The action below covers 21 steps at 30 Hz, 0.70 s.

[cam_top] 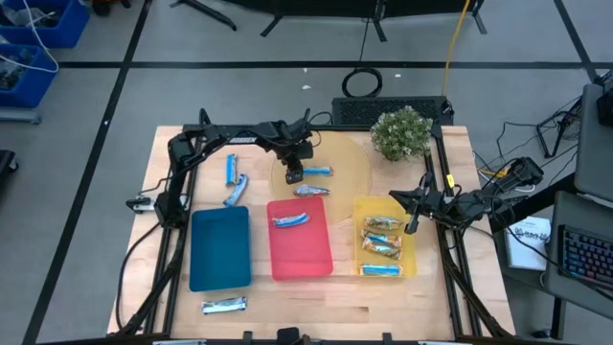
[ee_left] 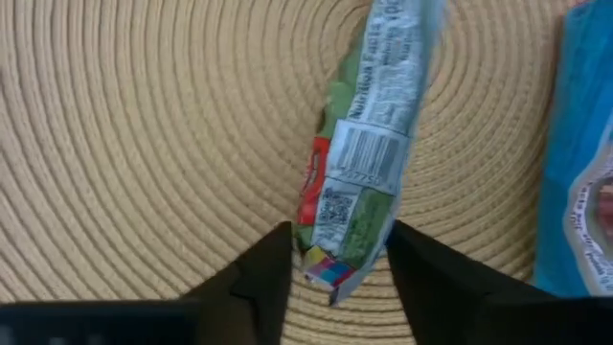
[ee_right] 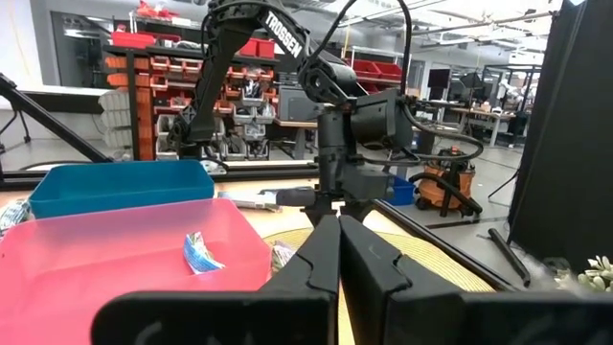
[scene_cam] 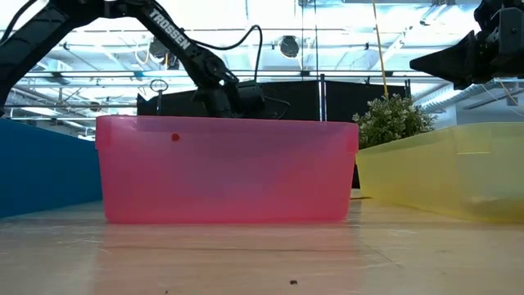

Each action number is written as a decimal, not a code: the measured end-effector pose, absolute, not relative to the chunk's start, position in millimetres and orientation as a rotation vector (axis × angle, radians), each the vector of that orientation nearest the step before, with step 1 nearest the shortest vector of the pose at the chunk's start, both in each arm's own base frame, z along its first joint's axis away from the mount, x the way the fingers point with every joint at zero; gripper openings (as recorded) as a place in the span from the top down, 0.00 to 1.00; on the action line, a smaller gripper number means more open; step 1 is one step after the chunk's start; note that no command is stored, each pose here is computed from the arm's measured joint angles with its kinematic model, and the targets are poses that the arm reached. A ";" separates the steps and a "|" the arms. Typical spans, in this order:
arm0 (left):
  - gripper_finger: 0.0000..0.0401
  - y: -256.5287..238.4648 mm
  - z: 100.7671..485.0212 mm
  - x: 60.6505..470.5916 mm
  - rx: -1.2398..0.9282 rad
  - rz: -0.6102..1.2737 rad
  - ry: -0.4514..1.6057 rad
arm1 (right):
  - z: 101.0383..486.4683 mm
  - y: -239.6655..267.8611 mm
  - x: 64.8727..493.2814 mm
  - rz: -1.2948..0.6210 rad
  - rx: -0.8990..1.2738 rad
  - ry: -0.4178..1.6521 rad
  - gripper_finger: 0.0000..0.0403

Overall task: Pick and place Granola Bars by type
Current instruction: Put the top red granola bar into the red bin

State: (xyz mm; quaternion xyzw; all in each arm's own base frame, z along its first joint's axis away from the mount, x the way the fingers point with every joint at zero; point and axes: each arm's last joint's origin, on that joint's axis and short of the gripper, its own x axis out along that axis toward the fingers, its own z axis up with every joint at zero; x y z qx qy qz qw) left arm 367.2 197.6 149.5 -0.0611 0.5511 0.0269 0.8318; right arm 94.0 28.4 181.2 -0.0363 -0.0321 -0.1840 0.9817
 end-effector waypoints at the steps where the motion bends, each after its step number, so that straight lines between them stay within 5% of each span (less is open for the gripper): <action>1: 0.63 196.7 149.6 367.8 -0.116 0.048 1.167 | 181.2 28.4 94.0 -0.371 -0.073 -0.065 1.00; 6: 0.95 193.2 151.8 370.0 -0.074 0.022 1.159 | 181.1 28.4 94.0 -0.370 -0.074 -0.064 1.00; 13: 0.98 187.8 168.2 373.3 -0.047 0.000 1.087 | 180.9 28.4 94.0 -0.370 -0.073 -0.063 1.00; 21: 0.99 154.1 254.2 357.5 0.074 -0.044 0.914 | 180.4 28.4 94.0 -0.371 -0.077 -0.058 1.00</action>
